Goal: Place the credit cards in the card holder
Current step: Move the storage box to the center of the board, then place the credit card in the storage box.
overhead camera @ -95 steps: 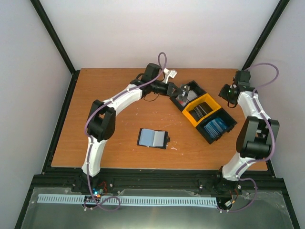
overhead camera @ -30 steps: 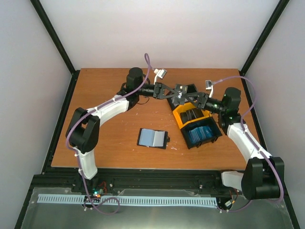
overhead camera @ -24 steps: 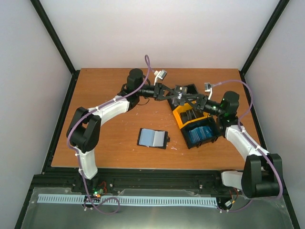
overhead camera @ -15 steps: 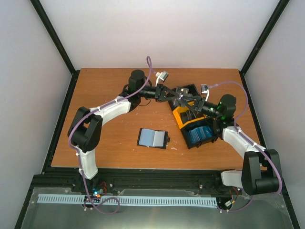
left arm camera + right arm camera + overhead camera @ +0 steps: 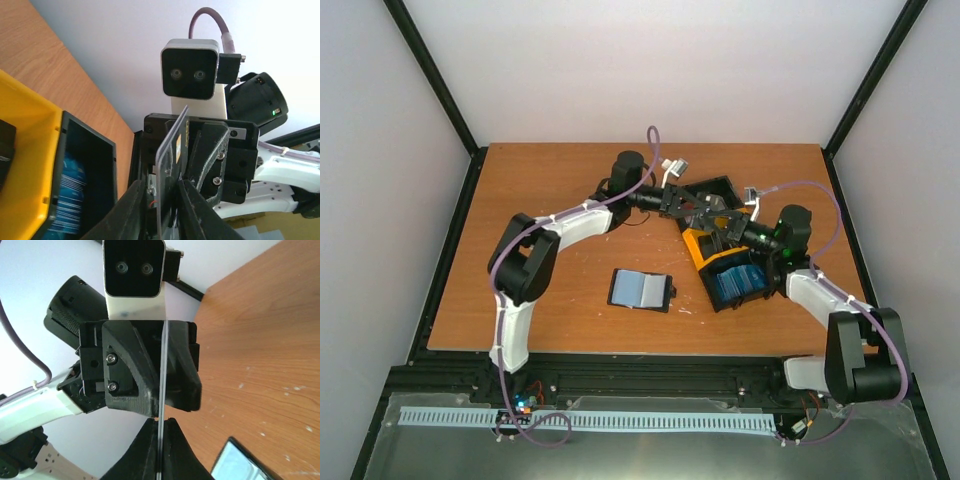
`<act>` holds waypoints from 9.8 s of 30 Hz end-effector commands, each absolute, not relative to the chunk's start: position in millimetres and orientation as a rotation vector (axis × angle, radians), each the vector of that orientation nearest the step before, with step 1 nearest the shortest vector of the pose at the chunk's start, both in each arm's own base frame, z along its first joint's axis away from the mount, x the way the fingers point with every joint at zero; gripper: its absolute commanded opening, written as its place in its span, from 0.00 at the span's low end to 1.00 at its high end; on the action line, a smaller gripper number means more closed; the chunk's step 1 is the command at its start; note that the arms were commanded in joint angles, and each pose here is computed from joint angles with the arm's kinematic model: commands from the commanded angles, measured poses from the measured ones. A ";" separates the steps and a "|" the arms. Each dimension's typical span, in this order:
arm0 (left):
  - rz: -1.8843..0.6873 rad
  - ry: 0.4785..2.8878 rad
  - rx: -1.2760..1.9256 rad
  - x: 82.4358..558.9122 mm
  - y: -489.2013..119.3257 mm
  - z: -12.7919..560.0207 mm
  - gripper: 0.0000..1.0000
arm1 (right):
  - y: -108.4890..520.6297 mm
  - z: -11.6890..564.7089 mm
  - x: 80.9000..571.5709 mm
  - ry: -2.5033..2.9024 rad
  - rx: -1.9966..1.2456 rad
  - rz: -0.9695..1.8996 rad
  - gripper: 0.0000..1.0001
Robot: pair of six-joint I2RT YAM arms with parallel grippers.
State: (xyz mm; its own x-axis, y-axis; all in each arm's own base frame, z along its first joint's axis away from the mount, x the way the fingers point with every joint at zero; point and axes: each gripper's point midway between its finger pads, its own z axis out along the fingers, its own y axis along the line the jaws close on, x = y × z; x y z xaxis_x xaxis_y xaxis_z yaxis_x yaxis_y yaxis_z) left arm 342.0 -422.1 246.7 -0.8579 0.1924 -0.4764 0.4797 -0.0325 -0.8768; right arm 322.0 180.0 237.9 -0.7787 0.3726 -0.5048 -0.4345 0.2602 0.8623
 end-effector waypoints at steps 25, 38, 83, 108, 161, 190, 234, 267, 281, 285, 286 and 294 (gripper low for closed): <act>-2.126 1.952 0.825 363.7 -444.5 226.7 0.01 | 93.6 237.6 330.8 1.739 0.104 1.529 0.05; -2.149 1.927 0.850 356.3 -443.6 238.8 0.02 | 108.9 241.9 334.4 1.763 0.039 1.548 0.23; -2.156 1.826 0.960 326.5 -436.7 255.7 0.01 | 117.6 254.1 345.8 1.755 0.050 1.535 0.29; -2.161 1.798 0.976 323.4 -434.8 261.2 0.01 | 121.6 232.8 351.2 1.821 0.082 1.535 0.09; -2.095 1.968 0.655 381.2 -426.7 230.8 0.02 | 114.9 218.1 352.3 1.881 0.155 1.532 0.03; -2.069 1.986 0.609 394.5 -415.9 218.1 0.01 | 76.4 210.4 356.1 1.862 0.304 1.467 0.03; -1.078 2.395 0.281 387.6 -236.6 170.8 0.01 | 76.7 126.5 398.9 2.744 0.127 -0.183 0.03; -1.024 2.455 0.293 400.9 -231.6 189.0 0.01 | 120.0 52.2 421.5 2.843 -0.047 -0.353 0.16; -1.068 2.387 0.339 398.5 -236.8 209.2 0.01 | 143.4 135.7 421.3 2.719 0.013 -0.055 0.41; -1.138 2.316 0.374 392.7 -242.7 229.7 0.01 | 179.0 179.3 413.8 2.608 -0.056 0.293 0.52; -1.165 2.294 0.385 390.0 -244.7 235.7 0.01 | 191.1 189.4 409.6 2.574 -0.082 0.406 0.55; -1.505 2.044 0.535 344.1 -262.9 296.4 0.01 | 281.7 272.0 349.3 2.189 -0.287 1.331 0.73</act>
State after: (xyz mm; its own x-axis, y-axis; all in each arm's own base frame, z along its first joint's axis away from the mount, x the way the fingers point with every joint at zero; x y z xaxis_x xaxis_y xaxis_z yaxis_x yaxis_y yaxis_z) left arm 369.5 -253.8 247.1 -0.8184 0.0094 -0.5746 0.5029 0.4958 -0.7080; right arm 379.2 229.9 230.1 -0.8219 0.0923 -0.5622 -0.2869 0.7855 0.5484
